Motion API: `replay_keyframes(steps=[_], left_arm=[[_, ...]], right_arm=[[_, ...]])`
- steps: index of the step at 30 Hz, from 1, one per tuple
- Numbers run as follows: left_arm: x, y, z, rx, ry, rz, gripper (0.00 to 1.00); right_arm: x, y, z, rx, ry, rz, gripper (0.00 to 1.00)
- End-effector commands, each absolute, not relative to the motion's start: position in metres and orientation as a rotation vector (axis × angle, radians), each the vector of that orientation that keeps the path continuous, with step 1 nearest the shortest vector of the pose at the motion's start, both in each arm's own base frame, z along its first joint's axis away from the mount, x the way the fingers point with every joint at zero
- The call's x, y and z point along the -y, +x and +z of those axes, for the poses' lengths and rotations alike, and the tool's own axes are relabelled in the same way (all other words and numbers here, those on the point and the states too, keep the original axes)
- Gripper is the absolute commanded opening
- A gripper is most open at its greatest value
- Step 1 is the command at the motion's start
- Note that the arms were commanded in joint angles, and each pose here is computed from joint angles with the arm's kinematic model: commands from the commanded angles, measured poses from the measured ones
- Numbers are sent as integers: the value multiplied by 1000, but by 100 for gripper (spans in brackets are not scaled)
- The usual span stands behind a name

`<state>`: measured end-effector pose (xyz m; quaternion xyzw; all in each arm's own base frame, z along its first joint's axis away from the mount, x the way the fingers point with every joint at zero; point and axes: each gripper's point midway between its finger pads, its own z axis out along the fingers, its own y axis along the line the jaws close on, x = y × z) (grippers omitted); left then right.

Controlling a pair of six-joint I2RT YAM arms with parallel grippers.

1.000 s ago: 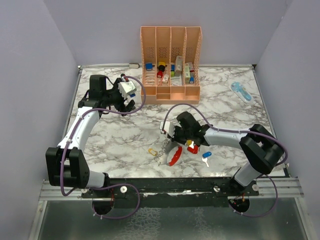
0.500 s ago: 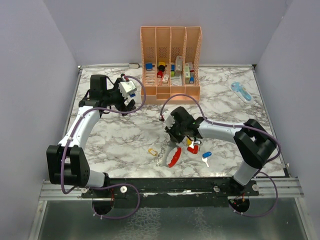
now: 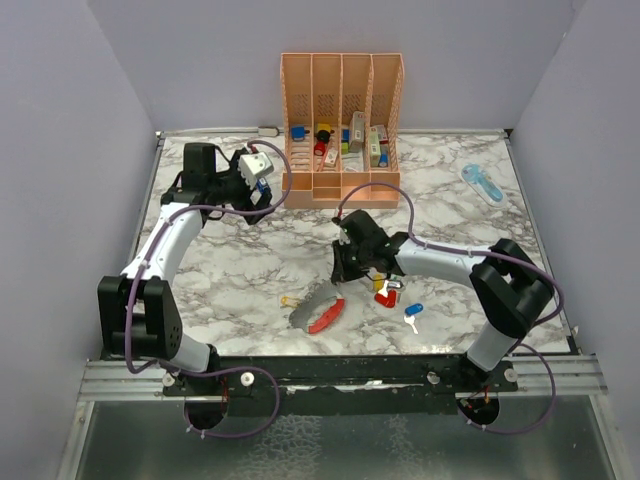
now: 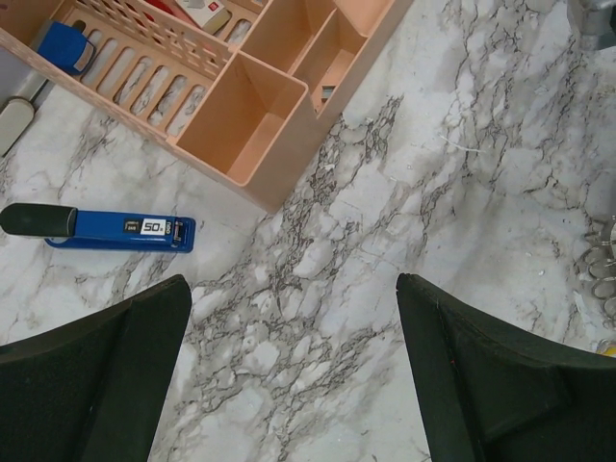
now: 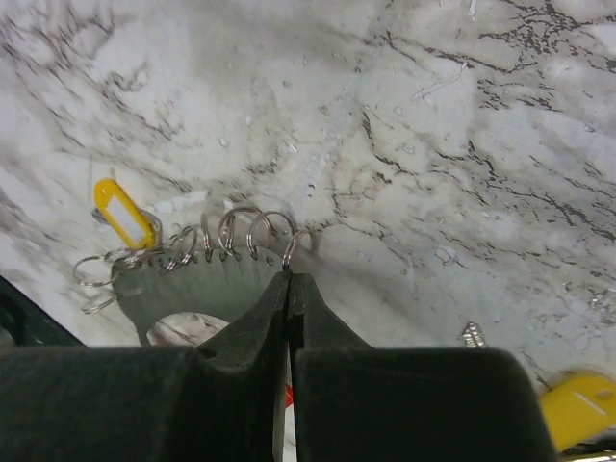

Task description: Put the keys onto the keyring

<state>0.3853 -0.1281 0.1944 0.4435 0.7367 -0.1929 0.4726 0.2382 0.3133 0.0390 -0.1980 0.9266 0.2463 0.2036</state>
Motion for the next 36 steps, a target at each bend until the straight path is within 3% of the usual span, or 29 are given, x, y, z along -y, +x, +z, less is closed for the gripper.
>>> replay_keyframes(steps=[1, 11, 13, 16, 21, 27, 36], left_arm=[[138, 391, 208, -1764, 1068, -527, 91], [142, 385, 194, -1800, 1070, -546, 91], [146, 381, 189, -1805, 1083, -554, 91], [153, 374, 182, -1803, 1116, -555, 91], [163, 367, 175, -1807, 1154, -553, 91], [164, 368, 172, -1822, 1136, -541, 91], [165, 362, 168, -1826, 1144, -550, 91]], right_arm=[[-340, 263, 78, -2509, -183, 816, 1], [-324, 256, 49, -2566, -19, 755, 1], [-320, 250, 49, -2572, -39, 755, 10], [-315, 242, 53, -2566, -118, 757, 22], [-306, 245, 75, -2487, -273, 708, 29], [-311, 254, 94, -2368, -521, 678, 30], [-297, 227, 64, -2340, -843, 659, 30]])
